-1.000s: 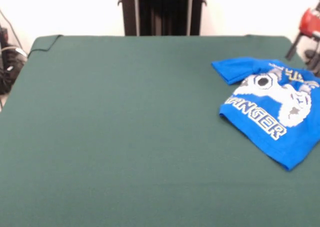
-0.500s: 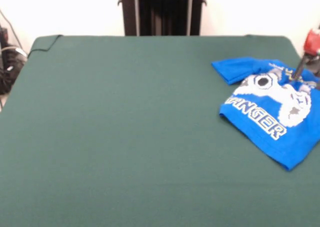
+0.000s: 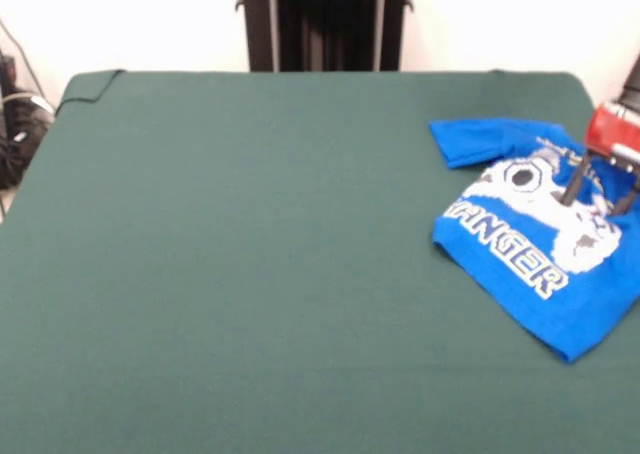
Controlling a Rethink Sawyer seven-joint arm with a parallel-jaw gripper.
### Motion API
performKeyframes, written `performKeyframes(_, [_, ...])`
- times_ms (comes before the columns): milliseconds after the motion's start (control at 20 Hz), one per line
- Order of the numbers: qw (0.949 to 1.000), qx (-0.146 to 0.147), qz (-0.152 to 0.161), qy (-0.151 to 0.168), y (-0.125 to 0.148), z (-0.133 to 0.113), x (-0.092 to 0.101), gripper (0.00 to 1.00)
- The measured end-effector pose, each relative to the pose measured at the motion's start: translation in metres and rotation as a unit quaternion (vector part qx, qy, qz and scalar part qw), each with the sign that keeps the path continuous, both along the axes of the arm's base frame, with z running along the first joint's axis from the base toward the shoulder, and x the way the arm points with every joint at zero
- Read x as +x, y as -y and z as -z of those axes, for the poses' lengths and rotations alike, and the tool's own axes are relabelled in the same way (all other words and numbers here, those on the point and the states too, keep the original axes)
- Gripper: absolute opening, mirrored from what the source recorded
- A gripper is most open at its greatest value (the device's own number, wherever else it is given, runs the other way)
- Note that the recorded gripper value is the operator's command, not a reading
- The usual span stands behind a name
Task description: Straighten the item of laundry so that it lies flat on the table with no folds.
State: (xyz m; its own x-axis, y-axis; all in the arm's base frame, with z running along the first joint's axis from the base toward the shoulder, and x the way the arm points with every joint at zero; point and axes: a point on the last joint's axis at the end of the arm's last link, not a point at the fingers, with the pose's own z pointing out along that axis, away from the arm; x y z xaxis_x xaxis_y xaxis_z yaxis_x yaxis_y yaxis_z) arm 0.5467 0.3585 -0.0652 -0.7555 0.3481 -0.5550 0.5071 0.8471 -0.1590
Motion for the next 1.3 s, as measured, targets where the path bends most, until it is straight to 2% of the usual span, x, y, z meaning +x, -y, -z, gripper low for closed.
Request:
performKeyframes(400, [0.9992,-0.011,-0.016,0.036,0.007,0.007,0.029,1.0])
performKeyframes(850, [0.9988,-0.007,-0.013,0.047,0.011,0.008,0.035,1.0])
performKeyframes(1300, [0.9967,-0.012,-0.033,0.073,0.019,0.013,0.047,1.0])
